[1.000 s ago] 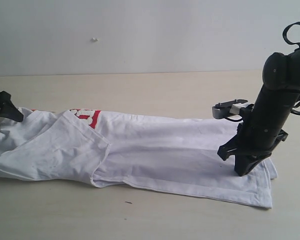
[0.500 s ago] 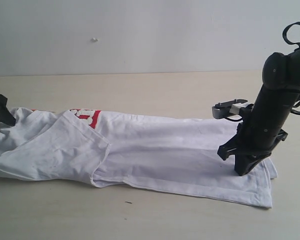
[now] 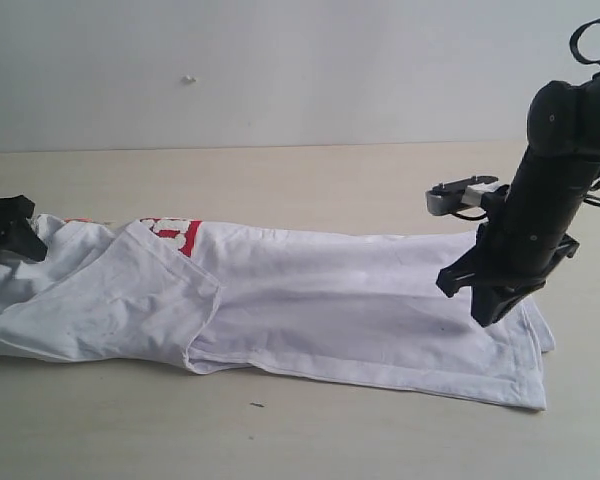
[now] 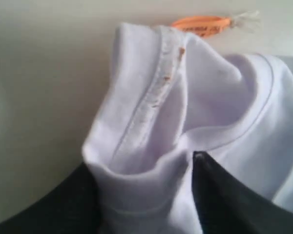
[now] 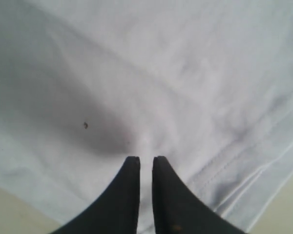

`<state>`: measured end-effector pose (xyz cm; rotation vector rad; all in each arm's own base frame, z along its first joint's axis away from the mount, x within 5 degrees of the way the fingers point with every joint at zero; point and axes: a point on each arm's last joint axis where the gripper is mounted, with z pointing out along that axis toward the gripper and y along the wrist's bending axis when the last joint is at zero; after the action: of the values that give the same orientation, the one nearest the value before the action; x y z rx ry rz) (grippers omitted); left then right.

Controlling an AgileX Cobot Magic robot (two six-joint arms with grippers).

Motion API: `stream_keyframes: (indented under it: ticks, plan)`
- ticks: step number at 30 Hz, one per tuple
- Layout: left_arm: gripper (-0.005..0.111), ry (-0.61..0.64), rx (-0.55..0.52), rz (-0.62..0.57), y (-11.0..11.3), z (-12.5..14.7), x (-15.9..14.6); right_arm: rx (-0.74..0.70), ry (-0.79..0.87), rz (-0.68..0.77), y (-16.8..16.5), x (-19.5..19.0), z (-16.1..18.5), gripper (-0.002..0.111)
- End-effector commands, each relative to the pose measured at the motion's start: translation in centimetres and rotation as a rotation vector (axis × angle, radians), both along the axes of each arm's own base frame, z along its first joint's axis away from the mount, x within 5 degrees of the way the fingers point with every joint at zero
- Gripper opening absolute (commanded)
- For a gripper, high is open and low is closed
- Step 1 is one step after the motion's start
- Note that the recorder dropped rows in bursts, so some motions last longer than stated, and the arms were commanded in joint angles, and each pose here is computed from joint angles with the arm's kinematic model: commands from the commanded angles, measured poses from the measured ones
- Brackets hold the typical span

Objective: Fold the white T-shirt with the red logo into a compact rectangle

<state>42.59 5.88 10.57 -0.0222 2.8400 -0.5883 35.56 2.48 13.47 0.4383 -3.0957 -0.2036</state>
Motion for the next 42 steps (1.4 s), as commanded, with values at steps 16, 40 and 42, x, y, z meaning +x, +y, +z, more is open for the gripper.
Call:
stream_keyframes:
  ticks: [16, 40, 42]
  plan:
    - [0.000, 0.051, -0.037, -0.019, -2.5, 5.5, -1.8, 0.038, -0.181, -0.063, 0.2, 0.4, 5.2, 0.013]
    - [0.000, -0.295, -0.445, -0.231, -40.7, 16.5, -6.0, 0.160, -0.765, -0.013, 0.5, -14.6, 28.2, 0.013]
    - [0.000, -0.292, -0.444, -0.298, -43.5, 15.1, -6.8, 0.162, -0.797, -0.012, 0.4, -15.4, 28.8, 0.013]
